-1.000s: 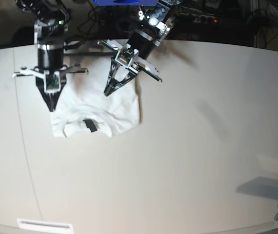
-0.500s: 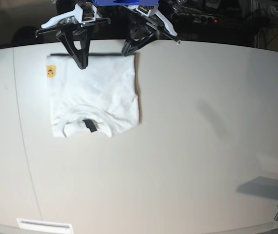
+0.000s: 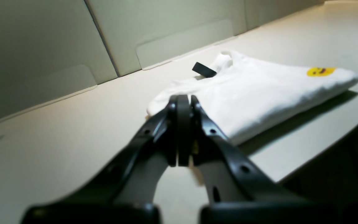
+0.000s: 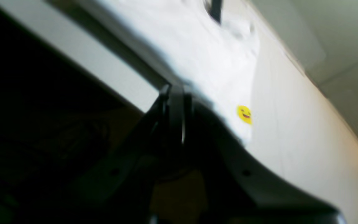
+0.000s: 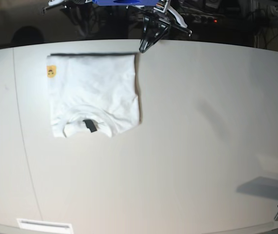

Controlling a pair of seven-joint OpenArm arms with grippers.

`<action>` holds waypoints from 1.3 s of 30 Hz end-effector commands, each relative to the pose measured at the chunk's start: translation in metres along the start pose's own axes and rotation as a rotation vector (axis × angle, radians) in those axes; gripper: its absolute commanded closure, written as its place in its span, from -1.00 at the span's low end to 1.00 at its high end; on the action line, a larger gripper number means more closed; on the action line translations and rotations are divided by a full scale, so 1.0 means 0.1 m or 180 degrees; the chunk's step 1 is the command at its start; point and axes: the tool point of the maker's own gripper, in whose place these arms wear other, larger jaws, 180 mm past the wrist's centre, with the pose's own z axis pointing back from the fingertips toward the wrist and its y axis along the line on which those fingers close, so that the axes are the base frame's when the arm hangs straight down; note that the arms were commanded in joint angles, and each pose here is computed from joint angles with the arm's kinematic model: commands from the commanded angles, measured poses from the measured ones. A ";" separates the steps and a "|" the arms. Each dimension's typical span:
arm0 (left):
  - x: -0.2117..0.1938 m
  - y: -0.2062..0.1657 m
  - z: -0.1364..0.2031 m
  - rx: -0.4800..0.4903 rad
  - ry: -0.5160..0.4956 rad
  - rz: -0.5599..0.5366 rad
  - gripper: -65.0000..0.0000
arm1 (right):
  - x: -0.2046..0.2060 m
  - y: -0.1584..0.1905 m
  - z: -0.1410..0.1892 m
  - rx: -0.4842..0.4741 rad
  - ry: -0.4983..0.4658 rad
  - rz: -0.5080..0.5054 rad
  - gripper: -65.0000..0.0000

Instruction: Fold the T-shirt properly

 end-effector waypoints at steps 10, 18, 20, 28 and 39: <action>-0.35 0.20 0.52 -0.0378 0.0459 -0.0356 1.00 | -0.38 -0.36 0.13 -0.0369 0.0206 0.0386 0.97; -0.42 0.39 0.81 -0.0398 0.0695 -0.0500 1.00 | -0.58 -0.35 0.30 -0.0294 0.0423 0.0465 0.97; -0.44 0.42 0.88 -0.0425 0.0760 -0.0529 1.00 | -0.70 -0.30 0.35 -0.0237 0.0524 0.0498 0.97; -0.82 0.15 1.47 -0.0481 0.1467 -0.0271 1.00 | -1.70 -0.05 0.81 -0.0047 0.1525 0.0401 0.96; -2.34 -0.54 2.39 -0.0403 0.4223 0.0410 1.00 | -3.27 0.31 1.09 0.0339 0.4073 0.0069 0.96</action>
